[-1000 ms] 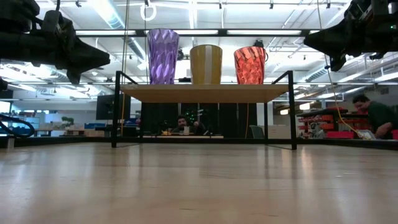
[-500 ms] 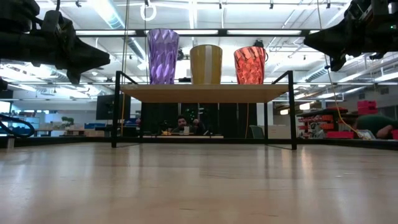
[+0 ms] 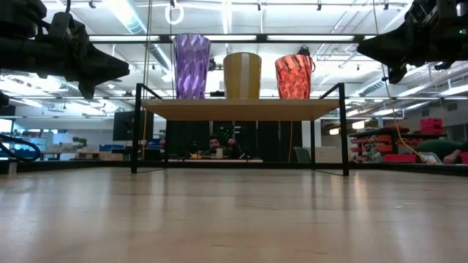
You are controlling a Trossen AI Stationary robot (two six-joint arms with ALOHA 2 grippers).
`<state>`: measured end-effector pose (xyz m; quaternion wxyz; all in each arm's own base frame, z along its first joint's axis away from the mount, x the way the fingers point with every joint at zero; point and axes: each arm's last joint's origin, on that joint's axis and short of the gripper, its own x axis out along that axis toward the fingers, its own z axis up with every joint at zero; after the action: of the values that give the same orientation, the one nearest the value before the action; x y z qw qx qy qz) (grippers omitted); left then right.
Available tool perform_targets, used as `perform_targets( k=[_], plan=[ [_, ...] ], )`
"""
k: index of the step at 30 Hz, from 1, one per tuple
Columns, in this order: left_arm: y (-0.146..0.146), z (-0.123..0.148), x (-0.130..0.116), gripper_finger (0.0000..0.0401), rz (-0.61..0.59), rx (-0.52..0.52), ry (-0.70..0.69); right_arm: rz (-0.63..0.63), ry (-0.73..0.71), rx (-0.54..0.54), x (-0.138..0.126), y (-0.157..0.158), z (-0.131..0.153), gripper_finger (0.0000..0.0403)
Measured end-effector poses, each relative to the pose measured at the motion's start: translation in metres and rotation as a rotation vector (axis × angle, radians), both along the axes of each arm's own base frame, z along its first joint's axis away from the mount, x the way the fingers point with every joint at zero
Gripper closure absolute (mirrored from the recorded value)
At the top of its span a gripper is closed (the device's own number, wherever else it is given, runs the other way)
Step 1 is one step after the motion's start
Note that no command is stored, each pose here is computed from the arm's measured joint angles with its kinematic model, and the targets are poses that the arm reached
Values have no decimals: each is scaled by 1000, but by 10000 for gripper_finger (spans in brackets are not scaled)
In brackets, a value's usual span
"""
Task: Stack small to large cups/mugs on shelf
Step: Return to Home Position
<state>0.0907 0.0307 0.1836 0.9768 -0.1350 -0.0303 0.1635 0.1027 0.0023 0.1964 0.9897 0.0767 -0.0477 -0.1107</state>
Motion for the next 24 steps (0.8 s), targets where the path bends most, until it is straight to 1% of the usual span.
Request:
perform_targets(
  k=[6,16,24],
  plan=[
    [0,0,0,308,0,0,0,0,0,0,0,0,0,350],
    [0,0,0,307,0,0,0,0,0,0,0,0,0,350],
    [0,0,0,315,0,0,0,0,0,0,0,0,0,350]
  ],
)
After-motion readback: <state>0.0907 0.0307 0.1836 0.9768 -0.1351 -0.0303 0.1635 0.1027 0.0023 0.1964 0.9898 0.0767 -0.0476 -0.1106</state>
